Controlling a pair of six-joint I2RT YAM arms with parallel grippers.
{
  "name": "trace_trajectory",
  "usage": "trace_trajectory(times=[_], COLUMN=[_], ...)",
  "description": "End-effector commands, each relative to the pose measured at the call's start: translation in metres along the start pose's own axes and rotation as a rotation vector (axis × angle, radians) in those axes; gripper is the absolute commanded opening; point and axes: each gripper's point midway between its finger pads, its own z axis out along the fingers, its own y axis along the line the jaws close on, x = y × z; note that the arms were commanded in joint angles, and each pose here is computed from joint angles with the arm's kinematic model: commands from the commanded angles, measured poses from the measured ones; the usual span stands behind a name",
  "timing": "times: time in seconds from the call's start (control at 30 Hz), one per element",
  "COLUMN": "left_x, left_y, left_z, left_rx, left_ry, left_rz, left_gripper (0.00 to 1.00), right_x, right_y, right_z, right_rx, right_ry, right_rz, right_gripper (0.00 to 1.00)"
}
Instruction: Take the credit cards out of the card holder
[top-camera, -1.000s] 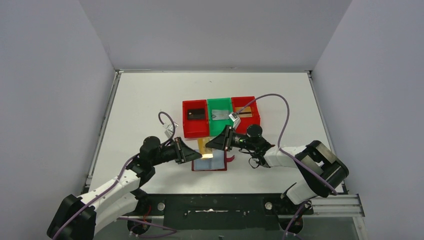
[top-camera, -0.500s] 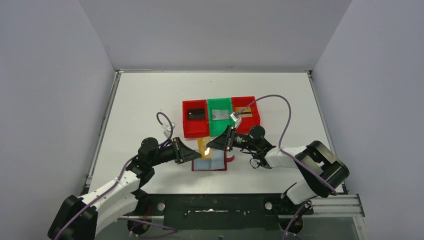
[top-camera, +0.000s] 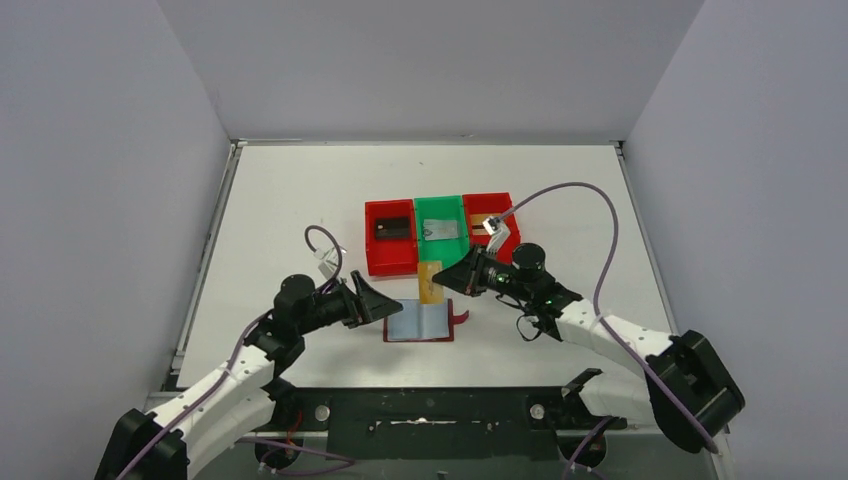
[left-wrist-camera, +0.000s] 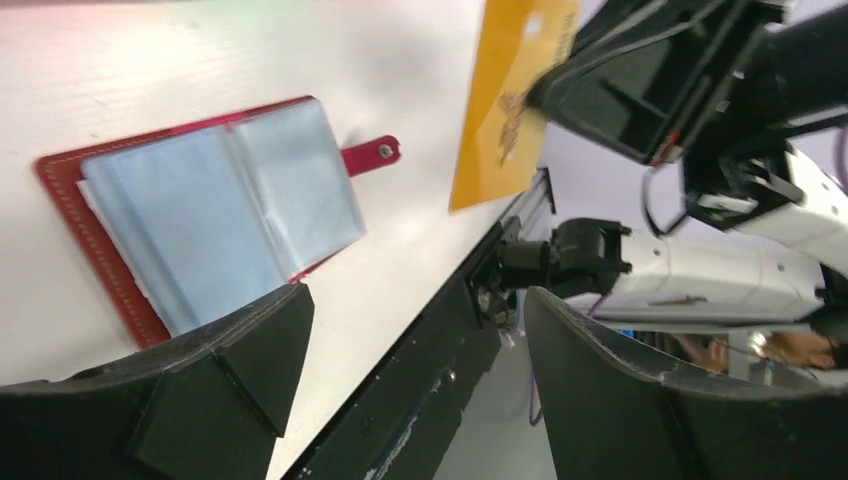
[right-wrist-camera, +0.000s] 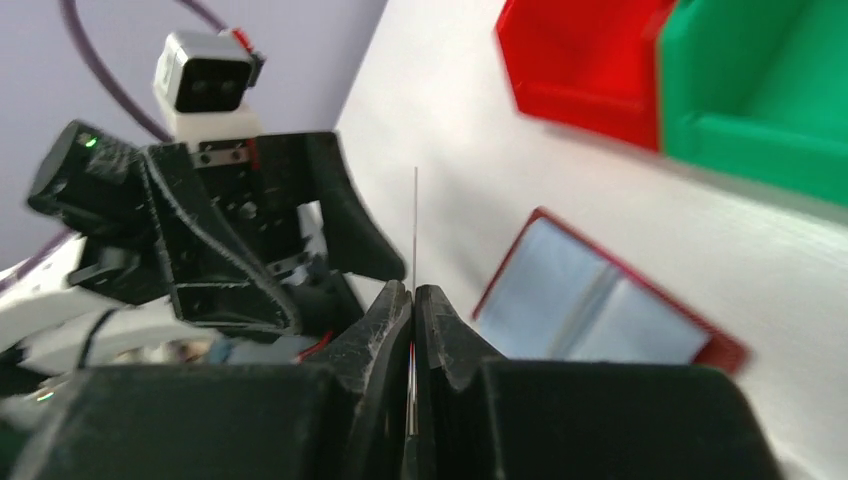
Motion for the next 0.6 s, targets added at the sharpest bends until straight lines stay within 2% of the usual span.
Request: trace_trajectory(times=[0.0, 0.17, 0.27, 0.37, 0.43, 0.57], left_x=[-0.028, -0.038, -0.043, -0.047, -0.052, -0.069], left_y=[-0.002, 0.004, 0.005, 0.006, 0.006, 0.004], left_z=[-0.006, -0.017, -0.023, -0.029, -0.034, -0.047], left_rx=[-0.103, -0.183, -0.210, -0.246, -0.276, -0.355], left_ry=[-0.094, -0.155, -0.186, -0.204, -0.224, -0.281], left_rz=[0.093, 0.121, 0.129, 0.152, 0.167, 0.203], left_gripper=[0.79, 0.82, 0.83, 0.84, 0.90, 0.91], right_x=[-0.062, -0.121, -0.143, -0.155, -0.160, -0.169], right_y=[-0.022, -0.047, -0.051, -0.052, -0.052, -0.059], right_z=[-0.029, -0.083, -0.102, -0.106, -0.103, -0.098], right_rx=[0.301, 0.680, 0.815, 0.867, 0.867, 0.897], right_ry=[-0.177, -0.314, -0.316, -0.271, -0.228, -0.131], right_rz=[-0.275, -0.573, -0.734, -0.881, -0.988, -1.140], right_gripper=[0.00, 0.00, 0.00, 0.00, 0.00, 0.00])
